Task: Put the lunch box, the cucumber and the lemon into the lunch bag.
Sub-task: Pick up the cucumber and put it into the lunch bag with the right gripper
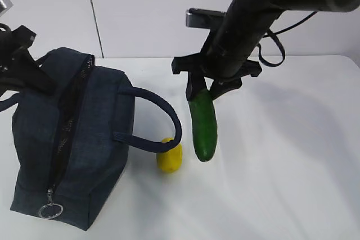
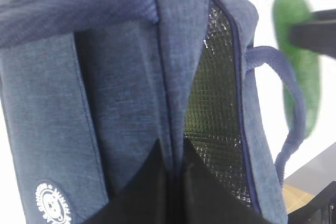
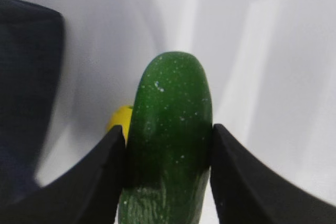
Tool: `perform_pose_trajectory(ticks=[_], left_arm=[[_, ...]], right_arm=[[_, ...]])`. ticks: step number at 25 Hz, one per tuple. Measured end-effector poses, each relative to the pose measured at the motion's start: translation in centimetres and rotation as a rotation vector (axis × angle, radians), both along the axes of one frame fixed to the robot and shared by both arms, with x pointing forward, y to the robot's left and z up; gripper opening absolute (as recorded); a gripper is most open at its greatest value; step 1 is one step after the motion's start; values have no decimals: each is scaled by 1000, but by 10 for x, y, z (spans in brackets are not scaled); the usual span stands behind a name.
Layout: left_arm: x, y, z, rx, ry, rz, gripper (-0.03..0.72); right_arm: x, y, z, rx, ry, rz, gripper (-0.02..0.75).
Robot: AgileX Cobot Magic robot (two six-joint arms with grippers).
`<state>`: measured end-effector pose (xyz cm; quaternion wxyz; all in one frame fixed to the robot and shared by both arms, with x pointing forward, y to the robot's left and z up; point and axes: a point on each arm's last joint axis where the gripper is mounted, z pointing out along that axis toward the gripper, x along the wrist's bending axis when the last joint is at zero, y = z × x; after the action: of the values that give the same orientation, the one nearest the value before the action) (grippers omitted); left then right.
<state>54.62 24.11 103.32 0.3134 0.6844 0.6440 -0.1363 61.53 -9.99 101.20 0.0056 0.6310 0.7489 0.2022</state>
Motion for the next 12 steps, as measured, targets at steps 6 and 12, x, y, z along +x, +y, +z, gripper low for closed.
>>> perform_pose_trajectory(ticks=[6, 12], left_arm=[[-1, -1, 0, -8, 8, -5, -3], [-2, -4, 2, -47, 10, -19, -3]], right_arm=[[-10, 8, 36, 170, -59, 28, 356], [-16, 29, 51, 436, -71, 160, 356]])
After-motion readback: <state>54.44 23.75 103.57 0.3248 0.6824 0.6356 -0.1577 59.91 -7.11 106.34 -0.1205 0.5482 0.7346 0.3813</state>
